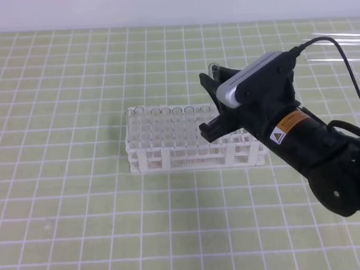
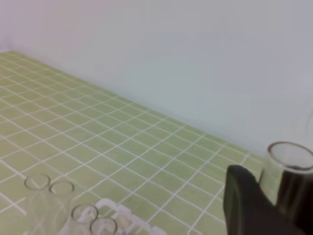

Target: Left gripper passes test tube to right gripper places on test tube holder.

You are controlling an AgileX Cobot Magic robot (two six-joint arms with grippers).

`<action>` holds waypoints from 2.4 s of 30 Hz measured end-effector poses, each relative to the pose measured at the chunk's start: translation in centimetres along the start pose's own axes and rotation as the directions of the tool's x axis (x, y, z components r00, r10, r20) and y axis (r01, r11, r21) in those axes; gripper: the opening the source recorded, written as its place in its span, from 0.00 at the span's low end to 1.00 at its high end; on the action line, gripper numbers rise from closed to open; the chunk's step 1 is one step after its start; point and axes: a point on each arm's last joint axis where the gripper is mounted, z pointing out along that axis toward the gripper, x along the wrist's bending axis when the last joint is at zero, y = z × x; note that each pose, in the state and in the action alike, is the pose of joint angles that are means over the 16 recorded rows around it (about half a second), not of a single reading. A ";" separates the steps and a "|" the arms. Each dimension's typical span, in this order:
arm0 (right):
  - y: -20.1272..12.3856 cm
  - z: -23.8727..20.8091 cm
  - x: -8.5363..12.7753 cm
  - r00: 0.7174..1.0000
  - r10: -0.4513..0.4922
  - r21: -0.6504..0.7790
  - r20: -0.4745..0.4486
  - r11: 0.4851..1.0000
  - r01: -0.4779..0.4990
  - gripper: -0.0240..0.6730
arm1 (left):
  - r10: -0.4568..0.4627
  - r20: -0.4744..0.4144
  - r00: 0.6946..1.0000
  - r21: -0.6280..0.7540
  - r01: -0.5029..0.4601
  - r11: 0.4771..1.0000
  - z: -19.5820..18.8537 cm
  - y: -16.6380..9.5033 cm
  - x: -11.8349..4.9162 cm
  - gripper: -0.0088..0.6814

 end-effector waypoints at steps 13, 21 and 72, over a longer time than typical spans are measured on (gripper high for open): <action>-1.3 0.6 0.3 1.000 -0.006 0.060 -0.027 0.998 0.008 0.19 | 0.000 0.000 1.000 -0.003 0.000 1.000 0.0 0.0 0.0 0.11; -1.8 0.8 0.3 1.000 0.011 0.084 -0.022 0.996 -0.009 0.19 | 0.000 0.000 1.000 -0.005 0.000 1.000 0.0 0.0 0.0 0.12; 1.2 -1.9 -0.4 0.996 0.083 -0.001 0.026 0.997 -0.083 0.37 | 0.000 0.000 1.000 -0.005 0.000 1.000 0.0 0.0 0.0 0.12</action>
